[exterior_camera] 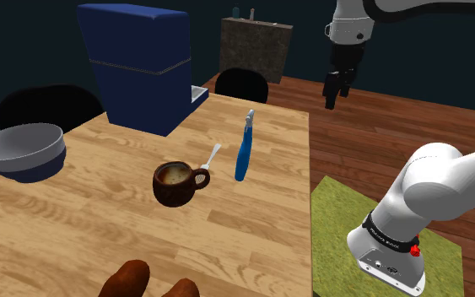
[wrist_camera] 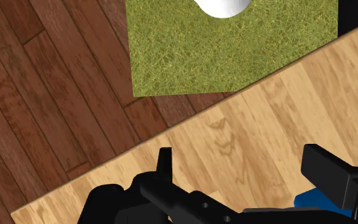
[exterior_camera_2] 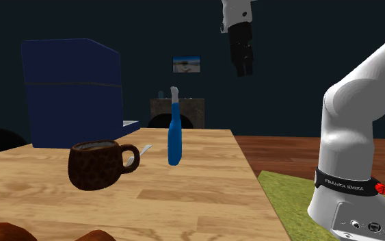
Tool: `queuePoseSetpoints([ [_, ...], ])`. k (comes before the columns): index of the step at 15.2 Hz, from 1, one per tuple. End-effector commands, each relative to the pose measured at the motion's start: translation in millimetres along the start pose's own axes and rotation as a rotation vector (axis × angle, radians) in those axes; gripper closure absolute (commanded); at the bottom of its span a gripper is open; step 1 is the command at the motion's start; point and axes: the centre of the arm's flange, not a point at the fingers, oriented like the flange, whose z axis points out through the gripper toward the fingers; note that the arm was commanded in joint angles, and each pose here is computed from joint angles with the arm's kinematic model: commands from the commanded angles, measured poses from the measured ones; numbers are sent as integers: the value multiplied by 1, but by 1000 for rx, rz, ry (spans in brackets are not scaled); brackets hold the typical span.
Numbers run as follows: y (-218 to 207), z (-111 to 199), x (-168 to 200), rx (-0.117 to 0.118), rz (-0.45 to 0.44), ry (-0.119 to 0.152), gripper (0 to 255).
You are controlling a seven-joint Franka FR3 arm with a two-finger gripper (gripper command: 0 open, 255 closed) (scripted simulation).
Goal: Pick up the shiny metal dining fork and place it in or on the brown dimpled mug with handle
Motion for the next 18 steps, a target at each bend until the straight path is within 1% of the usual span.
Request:
queuePoseSetpoints([
  [1, 0, 0, 0, 0, 0, 0, 0],
  [9, -83, 42, 35, 29, 245, 39, 0],
  [18, -165, 85, 99, 63, 521, 83, 0],
])
